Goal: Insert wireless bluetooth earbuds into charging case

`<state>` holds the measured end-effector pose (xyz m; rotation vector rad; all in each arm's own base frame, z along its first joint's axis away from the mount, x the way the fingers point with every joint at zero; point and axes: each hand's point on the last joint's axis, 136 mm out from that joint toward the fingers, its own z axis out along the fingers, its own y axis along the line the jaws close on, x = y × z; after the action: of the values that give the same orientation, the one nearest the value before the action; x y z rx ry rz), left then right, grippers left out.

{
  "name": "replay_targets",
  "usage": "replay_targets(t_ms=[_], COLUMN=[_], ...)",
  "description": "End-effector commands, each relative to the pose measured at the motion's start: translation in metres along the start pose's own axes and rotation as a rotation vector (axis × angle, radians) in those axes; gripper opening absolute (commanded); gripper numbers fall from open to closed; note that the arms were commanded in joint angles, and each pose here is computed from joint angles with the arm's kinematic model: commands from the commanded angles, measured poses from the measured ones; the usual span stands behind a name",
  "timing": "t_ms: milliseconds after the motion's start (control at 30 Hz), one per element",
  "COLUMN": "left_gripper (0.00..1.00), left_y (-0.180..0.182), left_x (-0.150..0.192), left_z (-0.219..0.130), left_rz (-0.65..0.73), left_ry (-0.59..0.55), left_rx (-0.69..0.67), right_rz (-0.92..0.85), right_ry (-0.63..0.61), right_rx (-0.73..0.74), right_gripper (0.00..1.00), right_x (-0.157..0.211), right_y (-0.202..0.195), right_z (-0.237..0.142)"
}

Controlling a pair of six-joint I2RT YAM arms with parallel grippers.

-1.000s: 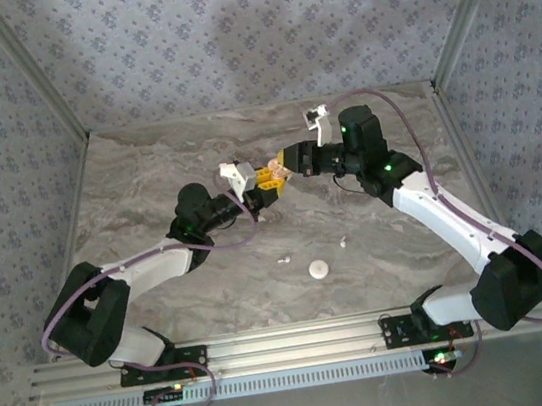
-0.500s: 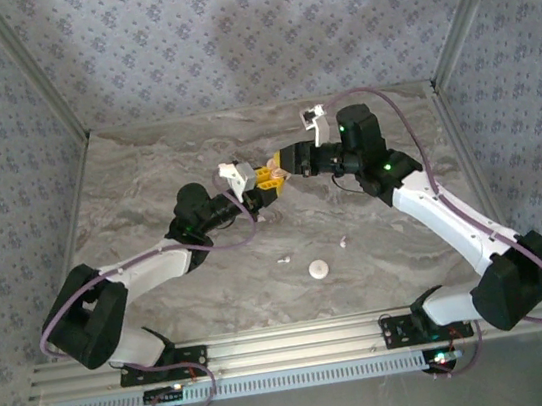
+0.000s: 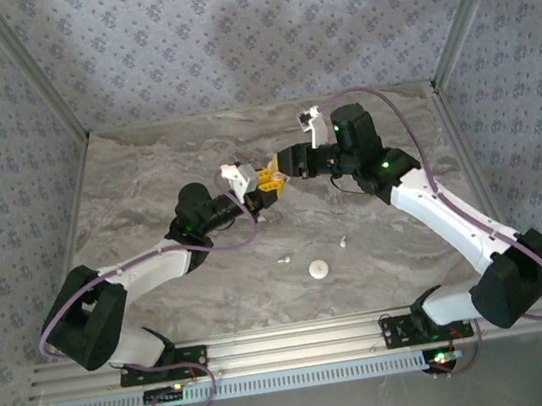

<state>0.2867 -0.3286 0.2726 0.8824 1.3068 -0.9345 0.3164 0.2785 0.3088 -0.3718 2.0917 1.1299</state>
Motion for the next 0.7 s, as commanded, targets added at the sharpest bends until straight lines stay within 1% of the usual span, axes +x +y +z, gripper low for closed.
replay_targets(t_ms=[0,100,233,367,467,600,667], left_gripper=[0.11,0.11,0.11,0.11,0.11,0.11,0.11], left_y=[-0.003,-0.003,0.000,0.001,0.002,0.003,0.005], left_x=[-0.035,-0.034,-0.035,-0.034,-0.030,-0.024,-0.019], left_z=[-0.004,-0.004,-0.004,-0.003,-0.004,-0.004,-0.005], left_rz=[0.078,0.076,0.082,0.082,0.079,0.088,0.099], left_ry=[-0.096,-0.093,-0.094,-0.090,-0.079,-0.054,-0.033], left_rx=[-0.011,-0.013,-0.026,-0.030,-0.036,-0.049,-0.058], right_rz=[0.006,0.007,0.007,0.009,0.009,0.052,0.067], right_ry=[0.071,0.071,0.081,0.074,0.078,0.065,0.051], right_rx=[0.017,0.024,0.020,0.010,0.021,0.089,0.099], right_gripper=[0.38,0.38,0.32,0.29,0.29,0.32,0.33], right_x=[0.016,0.015,0.018,0.019,0.020,0.021,0.017], right_y=[-0.001,-0.002,-0.001,0.001,-0.001,-0.019,-0.023], right_z=[0.005,0.004,0.002,0.000,0.000,-0.001,-0.003])
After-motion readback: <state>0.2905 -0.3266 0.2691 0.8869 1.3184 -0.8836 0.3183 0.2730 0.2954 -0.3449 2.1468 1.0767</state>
